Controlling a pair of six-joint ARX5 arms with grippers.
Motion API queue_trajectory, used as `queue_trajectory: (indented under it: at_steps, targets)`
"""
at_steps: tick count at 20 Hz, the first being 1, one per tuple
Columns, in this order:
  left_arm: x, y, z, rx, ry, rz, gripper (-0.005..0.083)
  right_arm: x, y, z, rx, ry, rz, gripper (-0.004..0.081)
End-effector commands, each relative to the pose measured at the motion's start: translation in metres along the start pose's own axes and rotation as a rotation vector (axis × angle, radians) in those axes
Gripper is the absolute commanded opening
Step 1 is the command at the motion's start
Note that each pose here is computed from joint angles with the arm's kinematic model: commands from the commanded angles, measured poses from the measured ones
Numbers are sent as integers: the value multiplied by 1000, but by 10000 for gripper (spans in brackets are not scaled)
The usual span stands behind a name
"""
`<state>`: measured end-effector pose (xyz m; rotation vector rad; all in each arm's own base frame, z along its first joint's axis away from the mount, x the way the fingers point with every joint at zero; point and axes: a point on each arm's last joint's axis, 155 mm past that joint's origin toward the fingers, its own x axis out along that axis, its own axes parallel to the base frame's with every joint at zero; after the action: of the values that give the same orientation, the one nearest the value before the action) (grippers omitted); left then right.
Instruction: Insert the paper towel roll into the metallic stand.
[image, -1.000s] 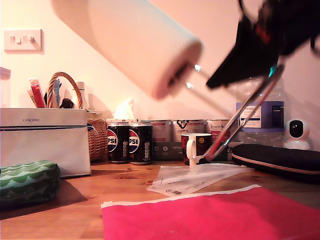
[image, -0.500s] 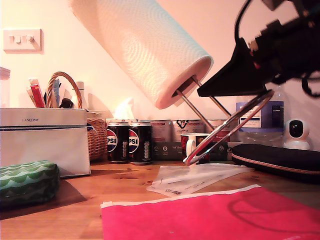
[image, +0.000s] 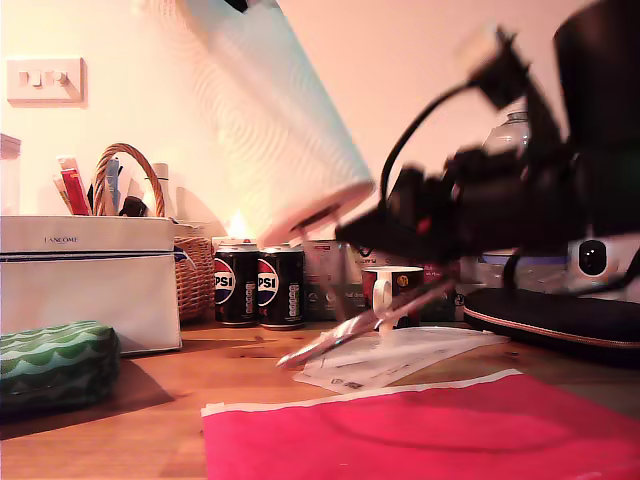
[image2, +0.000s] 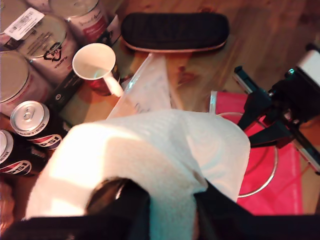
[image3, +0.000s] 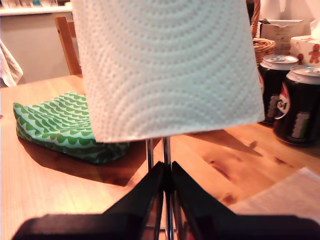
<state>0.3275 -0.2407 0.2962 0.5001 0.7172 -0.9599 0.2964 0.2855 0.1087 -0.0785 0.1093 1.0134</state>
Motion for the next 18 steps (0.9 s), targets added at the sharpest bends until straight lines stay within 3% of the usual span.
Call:
queue_trajectory:
  at_steps: [1, 14, 18]
  targets:
    - [1, 19, 10, 31, -29, 77, -24, 3, 14, -9, 22, 12, 47, -13]
    - [11, -16, 11, 75, 18, 37, -24, 1, 24, -46, 88, 134, 88, -12]
    - [11, -15, 10, 78, 26, 47, -24, 0, 27, -52, 118, 158, 100, 81]
